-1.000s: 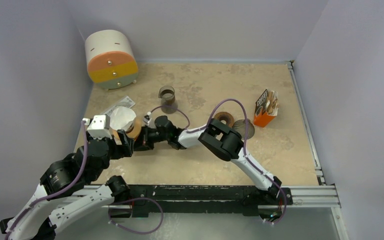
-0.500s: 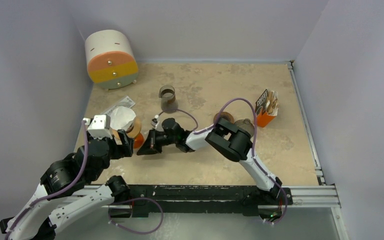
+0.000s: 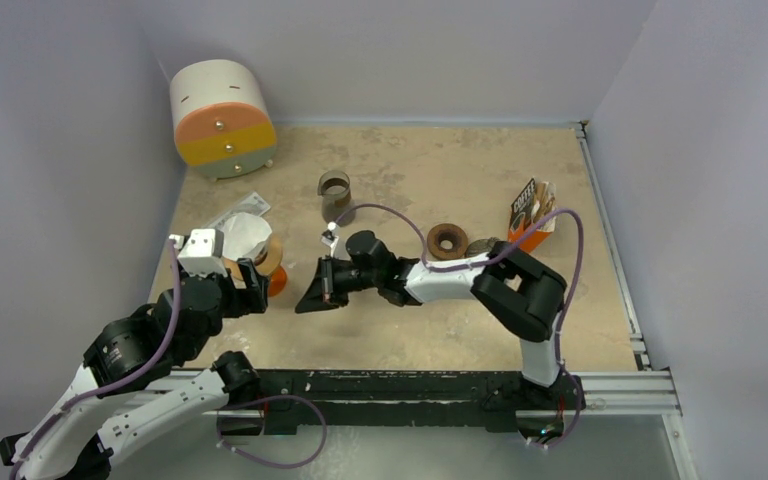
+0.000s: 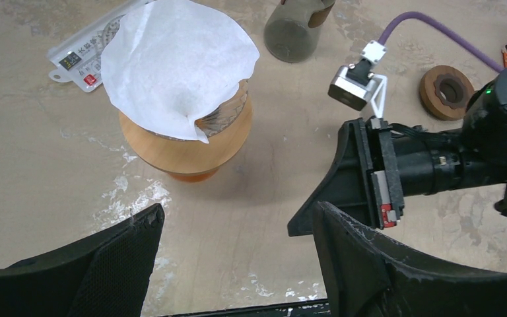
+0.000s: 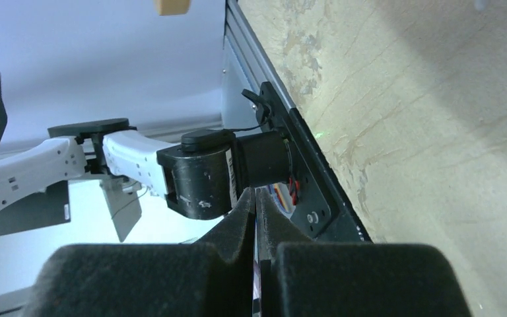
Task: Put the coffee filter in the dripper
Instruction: Move the coffee server to the center of the board.
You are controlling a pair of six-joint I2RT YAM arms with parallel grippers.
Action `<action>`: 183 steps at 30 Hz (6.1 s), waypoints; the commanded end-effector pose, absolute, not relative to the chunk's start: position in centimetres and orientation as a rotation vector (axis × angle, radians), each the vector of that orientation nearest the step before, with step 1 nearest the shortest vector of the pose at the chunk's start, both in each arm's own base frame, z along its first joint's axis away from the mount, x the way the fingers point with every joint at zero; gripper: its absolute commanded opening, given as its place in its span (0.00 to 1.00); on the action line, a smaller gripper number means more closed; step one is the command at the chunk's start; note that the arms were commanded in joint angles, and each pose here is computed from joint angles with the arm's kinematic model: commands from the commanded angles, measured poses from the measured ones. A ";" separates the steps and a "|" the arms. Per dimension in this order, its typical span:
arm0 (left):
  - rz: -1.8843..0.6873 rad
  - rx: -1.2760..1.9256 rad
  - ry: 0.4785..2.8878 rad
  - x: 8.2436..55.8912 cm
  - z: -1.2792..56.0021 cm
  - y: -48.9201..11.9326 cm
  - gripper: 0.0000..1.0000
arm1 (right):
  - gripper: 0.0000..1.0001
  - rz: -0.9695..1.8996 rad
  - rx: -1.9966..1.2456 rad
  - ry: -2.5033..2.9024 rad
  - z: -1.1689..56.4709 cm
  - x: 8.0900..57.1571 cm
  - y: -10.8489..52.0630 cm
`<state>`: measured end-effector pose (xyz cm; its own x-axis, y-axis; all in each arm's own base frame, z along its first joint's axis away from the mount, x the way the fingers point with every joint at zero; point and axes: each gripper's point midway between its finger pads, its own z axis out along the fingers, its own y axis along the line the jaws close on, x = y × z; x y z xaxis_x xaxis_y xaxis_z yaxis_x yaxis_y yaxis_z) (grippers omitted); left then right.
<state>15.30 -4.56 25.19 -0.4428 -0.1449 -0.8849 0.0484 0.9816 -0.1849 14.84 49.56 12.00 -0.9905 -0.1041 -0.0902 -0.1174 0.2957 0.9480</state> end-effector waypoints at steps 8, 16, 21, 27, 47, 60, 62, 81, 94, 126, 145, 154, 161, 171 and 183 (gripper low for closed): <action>-0.185 -0.071 2.009 15.8 25.3 -4.5 0.80 | 0.00 1.184 -0.455 2.455 15.2 19.6 44.4; -0.184 -0.076 2.006 15.8 25.3 -4.4 0.80 | 0.06 0.863 -0.404 2.369 18.8 25.9 40.5; -0.183 -0.076 2.007 15.8 25.3 -4.4 0.80 | 0.30 0.667 -0.396 2.300 20.9 29.6 38.6; -0.182 -0.078 2.004 15.8 25.4 -4.3 0.80 | 0.58 0.540 -0.297 2.243 22.2 33.7 36.9; -0.163 -0.090 2.004 15.9 25.3 -4.0 0.80 | 0.76 0.441 -0.084 2.327 19.2 42.8 36.6; -0.166 -0.095 1.997 15.8 25.4 -3.9 0.81 | 0.66 0.428 0.025 2.395 17.3 44.7 38.3; -0.166 -0.095 1.997 15.8 25.4 -3.9 0.81 | 0.63 0.427 0.035 2.398 16.9 44.9 38.5; -0.170 -0.104 1.986 15.7 25.5 -3.6 0.82 | 0.37 0.494 0.007 2.439 15.4 44.6 39.9; -0.180 -0.107 1.981 15.6 25.6 -3.5 0.82 | 0.10 0.483 -0.015 2.459 15.6 43.8 39.3; -0.274 0.049 2.048 16.5 26.7 -8.1 0.81 | 0.00 0.262 -0.277 2.350 23.5 33.9 29.6; -0.520 0.287 2.070 18.4 30.2 -17.3 0.81 | 0.00 0.248 -0.442 2.331 19.6 26.4 27.2; -0.598 0.300 2.059 18.2 31.7 -18.6 0.81 | 0.00 0.262 -0.468 2.360 17.3 25.0 27.6; -0.601 0.294 2.045 18.4 32.3 -18.8 0.81 | 0.00 0.247 -0.478 2.393 15.6 24.2 27.4; -0.579 0.287 2.054 18.7 31.8 -18.7 0.81 | 0.00 0.240 -0.496 2.431 13.9 23.0 27.4; -0.565 0.292 2.060 18.9 31.5 -18.8 0.81 | 0.08 0.229 -0.495 2.447 13.6 22.6 27.2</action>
<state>18.27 -18.59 29.97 -0.5615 0.0123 -0.8274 0.4145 0.8695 -0.2684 22.31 26.61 12.33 -0.7477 -0.3340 -0.5739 -0.4141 0.9102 0.0098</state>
